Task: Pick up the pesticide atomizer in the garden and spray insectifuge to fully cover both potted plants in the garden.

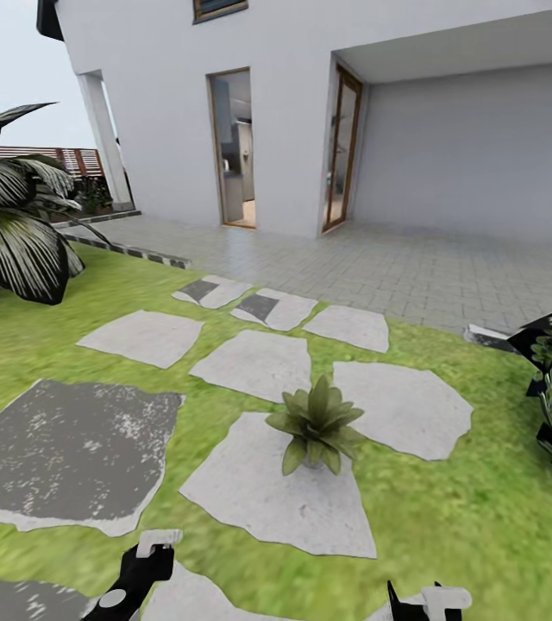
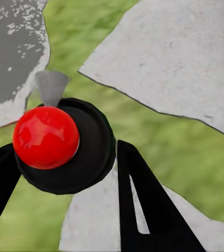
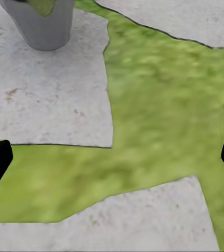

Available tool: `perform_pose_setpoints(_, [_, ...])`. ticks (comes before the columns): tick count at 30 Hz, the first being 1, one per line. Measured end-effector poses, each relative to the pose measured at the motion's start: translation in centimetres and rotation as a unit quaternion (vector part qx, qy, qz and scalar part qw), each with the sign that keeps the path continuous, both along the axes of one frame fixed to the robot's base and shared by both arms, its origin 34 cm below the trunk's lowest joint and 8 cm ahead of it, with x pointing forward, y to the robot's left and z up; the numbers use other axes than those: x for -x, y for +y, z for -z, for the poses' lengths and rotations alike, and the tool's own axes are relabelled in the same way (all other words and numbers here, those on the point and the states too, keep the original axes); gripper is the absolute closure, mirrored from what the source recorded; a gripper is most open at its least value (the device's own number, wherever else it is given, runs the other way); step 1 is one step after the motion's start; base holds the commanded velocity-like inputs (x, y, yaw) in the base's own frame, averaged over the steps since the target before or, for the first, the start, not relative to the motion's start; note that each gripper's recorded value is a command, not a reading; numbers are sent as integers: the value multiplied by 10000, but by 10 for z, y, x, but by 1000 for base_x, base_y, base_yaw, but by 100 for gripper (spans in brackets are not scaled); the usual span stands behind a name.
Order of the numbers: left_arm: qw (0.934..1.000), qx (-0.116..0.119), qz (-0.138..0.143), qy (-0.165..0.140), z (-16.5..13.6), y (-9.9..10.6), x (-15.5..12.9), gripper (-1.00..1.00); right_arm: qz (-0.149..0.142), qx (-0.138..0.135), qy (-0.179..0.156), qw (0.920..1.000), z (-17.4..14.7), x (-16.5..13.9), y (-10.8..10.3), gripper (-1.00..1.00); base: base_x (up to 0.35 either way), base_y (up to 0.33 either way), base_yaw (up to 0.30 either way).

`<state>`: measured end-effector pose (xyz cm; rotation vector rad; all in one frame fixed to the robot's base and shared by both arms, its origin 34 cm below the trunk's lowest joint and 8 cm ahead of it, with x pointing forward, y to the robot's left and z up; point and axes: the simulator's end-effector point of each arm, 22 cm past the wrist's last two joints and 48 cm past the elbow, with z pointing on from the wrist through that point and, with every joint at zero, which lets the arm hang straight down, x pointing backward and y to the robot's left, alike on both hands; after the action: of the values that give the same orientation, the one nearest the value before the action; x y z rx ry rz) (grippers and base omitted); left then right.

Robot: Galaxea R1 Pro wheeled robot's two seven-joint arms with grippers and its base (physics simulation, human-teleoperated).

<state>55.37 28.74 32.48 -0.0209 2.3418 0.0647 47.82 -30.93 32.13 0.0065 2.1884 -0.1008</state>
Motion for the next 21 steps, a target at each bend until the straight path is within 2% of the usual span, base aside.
perform_pose_setpoints(21, [10000,-5,-5,1,0,1,0,100,-21,4,-2,10000,0,0,1,-100,96,-267,0])
